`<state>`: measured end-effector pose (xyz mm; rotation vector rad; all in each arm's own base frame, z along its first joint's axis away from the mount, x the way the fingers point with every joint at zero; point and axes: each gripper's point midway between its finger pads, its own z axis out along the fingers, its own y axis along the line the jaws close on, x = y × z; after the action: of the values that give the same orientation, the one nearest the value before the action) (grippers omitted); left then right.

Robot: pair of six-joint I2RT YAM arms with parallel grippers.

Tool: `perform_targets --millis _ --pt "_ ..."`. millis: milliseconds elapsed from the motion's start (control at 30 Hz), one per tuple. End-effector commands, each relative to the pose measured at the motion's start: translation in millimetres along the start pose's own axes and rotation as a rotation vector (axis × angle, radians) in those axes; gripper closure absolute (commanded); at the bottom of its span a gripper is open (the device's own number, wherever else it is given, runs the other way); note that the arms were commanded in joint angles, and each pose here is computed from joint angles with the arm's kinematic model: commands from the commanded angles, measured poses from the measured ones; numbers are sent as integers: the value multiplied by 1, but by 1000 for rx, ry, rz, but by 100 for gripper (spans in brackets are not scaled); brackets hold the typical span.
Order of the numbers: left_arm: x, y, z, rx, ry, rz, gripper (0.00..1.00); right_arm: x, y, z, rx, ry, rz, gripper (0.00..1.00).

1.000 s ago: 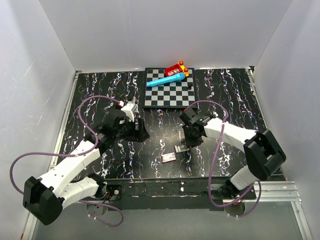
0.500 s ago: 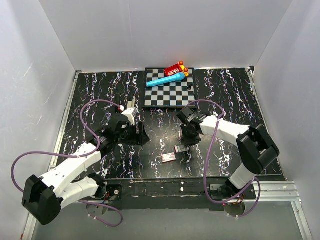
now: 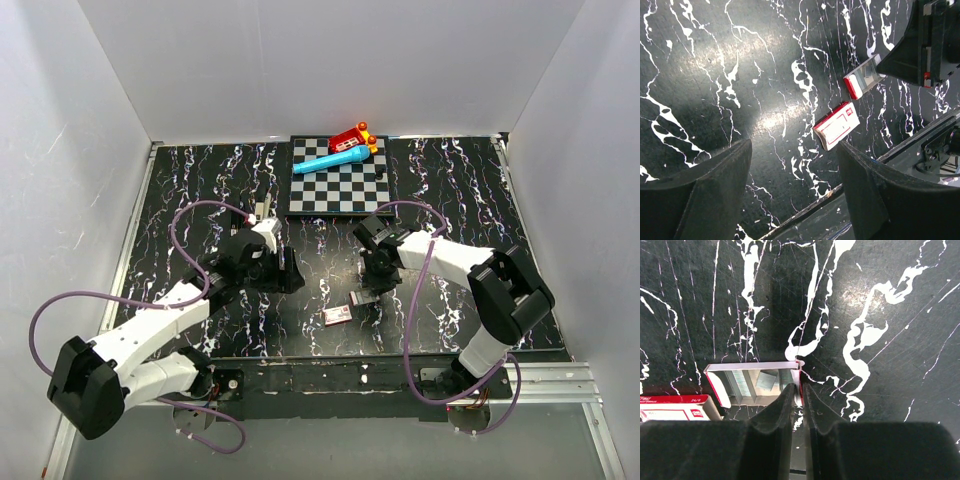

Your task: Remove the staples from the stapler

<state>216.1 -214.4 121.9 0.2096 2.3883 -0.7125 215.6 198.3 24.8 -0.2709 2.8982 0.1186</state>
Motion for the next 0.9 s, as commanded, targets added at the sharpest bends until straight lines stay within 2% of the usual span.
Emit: perform_targets --millis 0,367,667,867 --pt "8 4 5 -16 4 -8 33 -16 6 -2 -15 -37 -1 82" --pt "37 6 14 -31 72 -28 34 -11 9 -3 -45 -29 3 99" --pt "62 5 26 -57 146 -17 38 0 2 -6 -39 -24 7 99" --pt "77 3 33 -64 181 -12 49 12 -4 -9 -32 -17 16 99"
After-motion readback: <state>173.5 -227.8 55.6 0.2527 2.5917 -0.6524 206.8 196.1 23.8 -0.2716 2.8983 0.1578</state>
